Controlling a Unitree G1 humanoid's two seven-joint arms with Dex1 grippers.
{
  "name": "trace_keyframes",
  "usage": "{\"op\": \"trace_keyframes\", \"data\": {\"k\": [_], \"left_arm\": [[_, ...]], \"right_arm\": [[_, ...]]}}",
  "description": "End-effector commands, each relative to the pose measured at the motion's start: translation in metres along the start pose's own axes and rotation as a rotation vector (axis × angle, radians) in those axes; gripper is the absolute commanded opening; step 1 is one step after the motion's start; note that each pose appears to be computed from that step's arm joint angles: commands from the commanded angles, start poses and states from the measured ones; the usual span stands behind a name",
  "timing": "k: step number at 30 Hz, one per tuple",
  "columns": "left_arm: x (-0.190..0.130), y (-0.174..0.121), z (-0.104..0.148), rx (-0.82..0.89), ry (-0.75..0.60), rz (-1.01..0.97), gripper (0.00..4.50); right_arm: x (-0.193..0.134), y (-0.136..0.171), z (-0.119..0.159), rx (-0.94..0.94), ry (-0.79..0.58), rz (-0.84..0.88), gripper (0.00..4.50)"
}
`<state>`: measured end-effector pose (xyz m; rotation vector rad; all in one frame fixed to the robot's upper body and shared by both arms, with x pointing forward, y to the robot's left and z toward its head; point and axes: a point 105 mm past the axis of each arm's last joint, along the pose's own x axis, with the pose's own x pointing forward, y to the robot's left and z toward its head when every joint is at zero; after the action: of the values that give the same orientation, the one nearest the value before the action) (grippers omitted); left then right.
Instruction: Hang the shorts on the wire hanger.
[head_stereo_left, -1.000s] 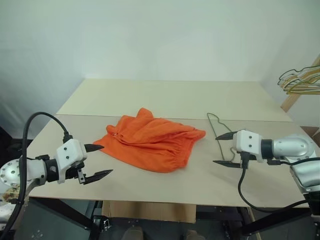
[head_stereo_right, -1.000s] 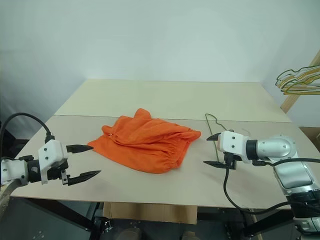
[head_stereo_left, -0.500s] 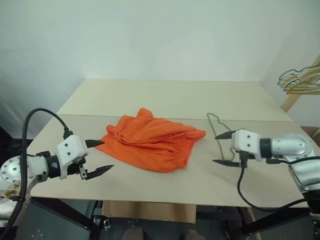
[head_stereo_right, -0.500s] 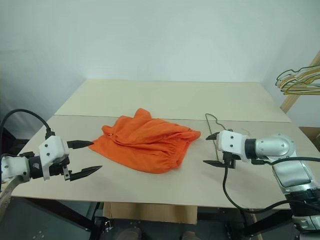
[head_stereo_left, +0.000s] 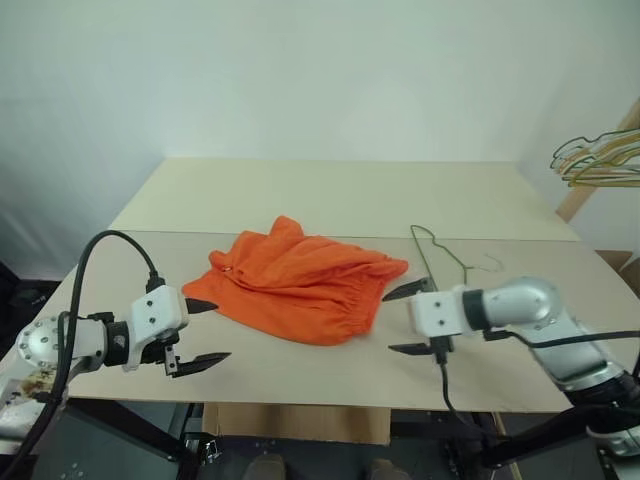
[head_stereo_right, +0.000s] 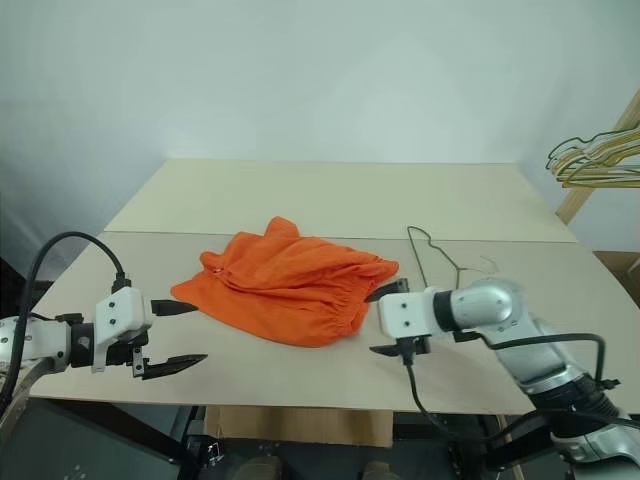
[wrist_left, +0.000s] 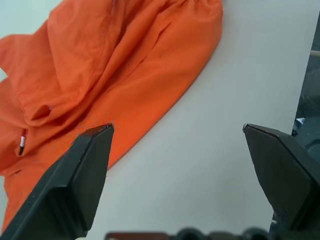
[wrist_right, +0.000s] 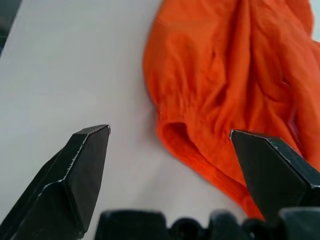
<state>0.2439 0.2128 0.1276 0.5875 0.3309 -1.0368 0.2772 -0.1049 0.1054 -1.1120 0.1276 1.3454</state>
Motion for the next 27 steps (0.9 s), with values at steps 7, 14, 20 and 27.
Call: {"op": "trace_keyframes", "data": {"k": [7,14,20,27], "left_arm": [[-0.002,0.006,0.001,0.058,0.027,-0.007,4.49],[0.0,0.004,-0.001,0.054,0.026,-0.008,4.5],[0.001,0.005,-0.003,0.053,0.03,0.0,4.5],[-0.001,0.004,-0.01,0.042,0.05,0.015,4.5]], "right_arm": [[0.039,-0.022,0.008,-0.068,0.135,-0.142,4.5],[0.047,-0.021,-0.001,-0.036,0.161,-0.17,4.13],[0.049,-0.019,-0.005,-0.058,0.175,-0.148,2.36],[0.047,-0.011,-0.008,-0.056,0.166,-0.115,0.03]]}}
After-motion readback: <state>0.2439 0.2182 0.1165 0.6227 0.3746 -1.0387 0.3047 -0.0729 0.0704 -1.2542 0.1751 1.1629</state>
